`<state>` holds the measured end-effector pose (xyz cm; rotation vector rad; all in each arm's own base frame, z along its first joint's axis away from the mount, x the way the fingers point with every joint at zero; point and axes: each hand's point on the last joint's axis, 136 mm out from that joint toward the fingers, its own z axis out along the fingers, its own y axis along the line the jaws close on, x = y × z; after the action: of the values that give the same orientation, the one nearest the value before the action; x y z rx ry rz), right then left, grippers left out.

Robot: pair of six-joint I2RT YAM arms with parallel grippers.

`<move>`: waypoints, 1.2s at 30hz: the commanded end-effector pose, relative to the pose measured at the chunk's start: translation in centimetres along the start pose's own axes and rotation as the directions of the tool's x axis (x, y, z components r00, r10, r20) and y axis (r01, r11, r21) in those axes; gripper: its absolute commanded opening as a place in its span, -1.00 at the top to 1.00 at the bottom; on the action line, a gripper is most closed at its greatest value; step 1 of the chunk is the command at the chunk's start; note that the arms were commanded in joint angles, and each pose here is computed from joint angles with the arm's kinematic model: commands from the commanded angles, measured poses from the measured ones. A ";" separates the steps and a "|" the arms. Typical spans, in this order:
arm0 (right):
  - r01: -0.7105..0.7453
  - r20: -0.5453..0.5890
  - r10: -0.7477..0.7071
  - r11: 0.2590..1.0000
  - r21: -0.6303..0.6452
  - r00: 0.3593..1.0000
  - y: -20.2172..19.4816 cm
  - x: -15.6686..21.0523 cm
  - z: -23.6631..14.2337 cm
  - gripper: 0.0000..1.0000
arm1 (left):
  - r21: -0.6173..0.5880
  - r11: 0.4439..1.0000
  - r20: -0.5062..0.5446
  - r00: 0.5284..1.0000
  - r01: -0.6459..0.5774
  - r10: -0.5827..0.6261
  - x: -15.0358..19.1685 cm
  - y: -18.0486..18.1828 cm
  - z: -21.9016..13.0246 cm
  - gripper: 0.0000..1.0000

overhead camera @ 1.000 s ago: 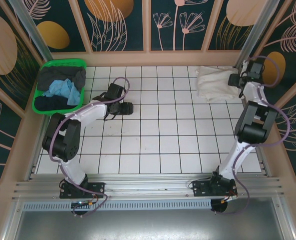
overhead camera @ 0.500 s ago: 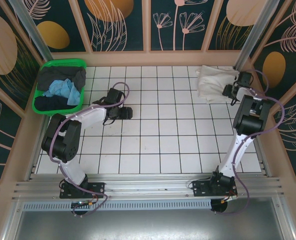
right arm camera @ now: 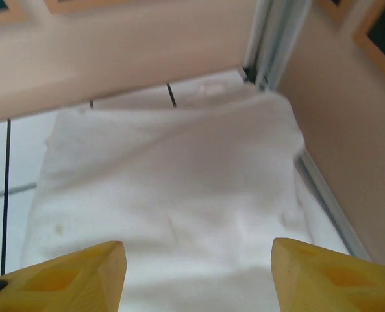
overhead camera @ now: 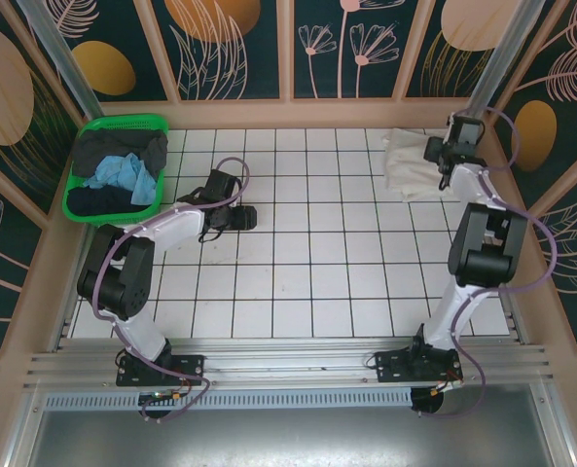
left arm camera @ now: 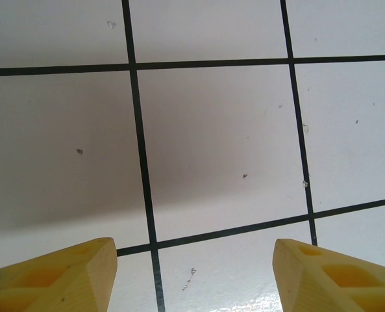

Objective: Fold and stack the t-shirts

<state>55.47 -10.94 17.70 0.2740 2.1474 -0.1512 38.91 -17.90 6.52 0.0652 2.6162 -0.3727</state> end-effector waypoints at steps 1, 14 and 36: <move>-0.104 -0.045 0.104 0.995 0.005 0.994 -1.7 0.8 5.6 -0.10 | 0.013 1.000 0.049 0.999 -0.002 0.002 -0.9 0.0 -1.3 -0.30; -0.222 -0.394 0.206 0.975 0.005 0.896 -1.1 9.4 15.6 -0.41 | 0.003 1.000 0.035 0.999 0.006 -0.006 -0.5 0.6 -0.8 -0.30; -0.055 0.027 0.055 0.998 0.006 0.998 0.3 3.6 -3.2 -0.98 | -0.117 0.987 0.522 0.853 0.108 -0.031 -8.8 3.2 -11.1 -0.97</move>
<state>52.87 -10.11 14.98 0.3918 2.2222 -0.0438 41.16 -14.46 15.69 -0.0552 2.2761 -0.2870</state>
